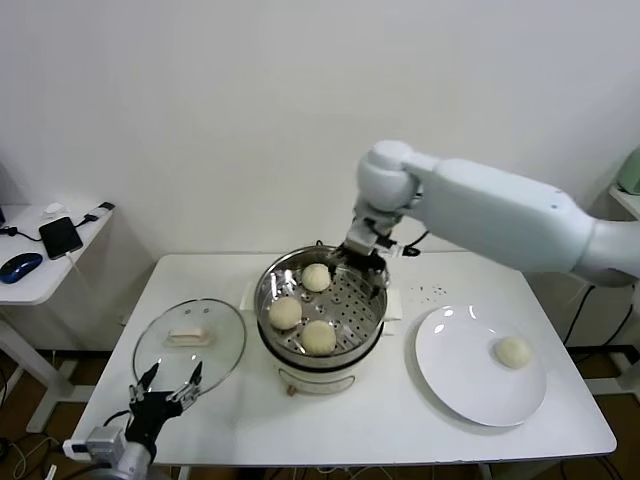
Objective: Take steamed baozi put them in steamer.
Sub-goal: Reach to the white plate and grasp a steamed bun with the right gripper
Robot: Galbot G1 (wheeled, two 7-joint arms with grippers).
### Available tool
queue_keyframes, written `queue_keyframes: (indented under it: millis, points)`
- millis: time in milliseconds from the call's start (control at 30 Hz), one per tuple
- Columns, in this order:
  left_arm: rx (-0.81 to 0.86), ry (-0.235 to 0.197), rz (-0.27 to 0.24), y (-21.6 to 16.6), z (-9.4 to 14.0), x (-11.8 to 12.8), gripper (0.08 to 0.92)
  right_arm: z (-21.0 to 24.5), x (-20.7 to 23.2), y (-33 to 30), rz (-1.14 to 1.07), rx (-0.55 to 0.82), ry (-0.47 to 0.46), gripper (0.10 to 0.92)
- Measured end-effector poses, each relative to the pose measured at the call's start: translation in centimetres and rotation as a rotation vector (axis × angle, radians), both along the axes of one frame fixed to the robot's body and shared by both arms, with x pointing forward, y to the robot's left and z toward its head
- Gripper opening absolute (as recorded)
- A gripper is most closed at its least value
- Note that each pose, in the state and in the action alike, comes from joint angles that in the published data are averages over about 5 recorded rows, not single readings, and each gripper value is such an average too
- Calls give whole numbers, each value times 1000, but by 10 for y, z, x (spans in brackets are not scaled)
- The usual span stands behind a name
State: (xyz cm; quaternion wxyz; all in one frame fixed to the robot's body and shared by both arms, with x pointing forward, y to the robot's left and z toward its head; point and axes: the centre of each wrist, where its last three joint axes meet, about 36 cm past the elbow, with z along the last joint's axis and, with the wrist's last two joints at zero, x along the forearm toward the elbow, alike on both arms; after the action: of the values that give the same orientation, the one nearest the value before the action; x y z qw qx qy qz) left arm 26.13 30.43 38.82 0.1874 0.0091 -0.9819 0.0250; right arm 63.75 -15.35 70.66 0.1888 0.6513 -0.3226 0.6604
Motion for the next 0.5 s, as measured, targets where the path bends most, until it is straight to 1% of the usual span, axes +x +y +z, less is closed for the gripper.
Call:
queue_keyframes:
  millis: [133, 267, 367, 500]
  points:
    - [-14, 6, -7, 0, -2, -1, 823, 3, 1, -66, -246, 38, 25, 823]
    - [-34, 7, -14, 0, -2, 0, 823, -10, -2, -126, -438, 59, 48, 823]
    - [-44, 8, -16, 0, -2, -1, 823, -27, -4, -163, -535, 61, 61, 823]
    - [-50, 17, -12, 2, -4, -4, 823, -57, -3, -202, -598, 51, 71, 823]
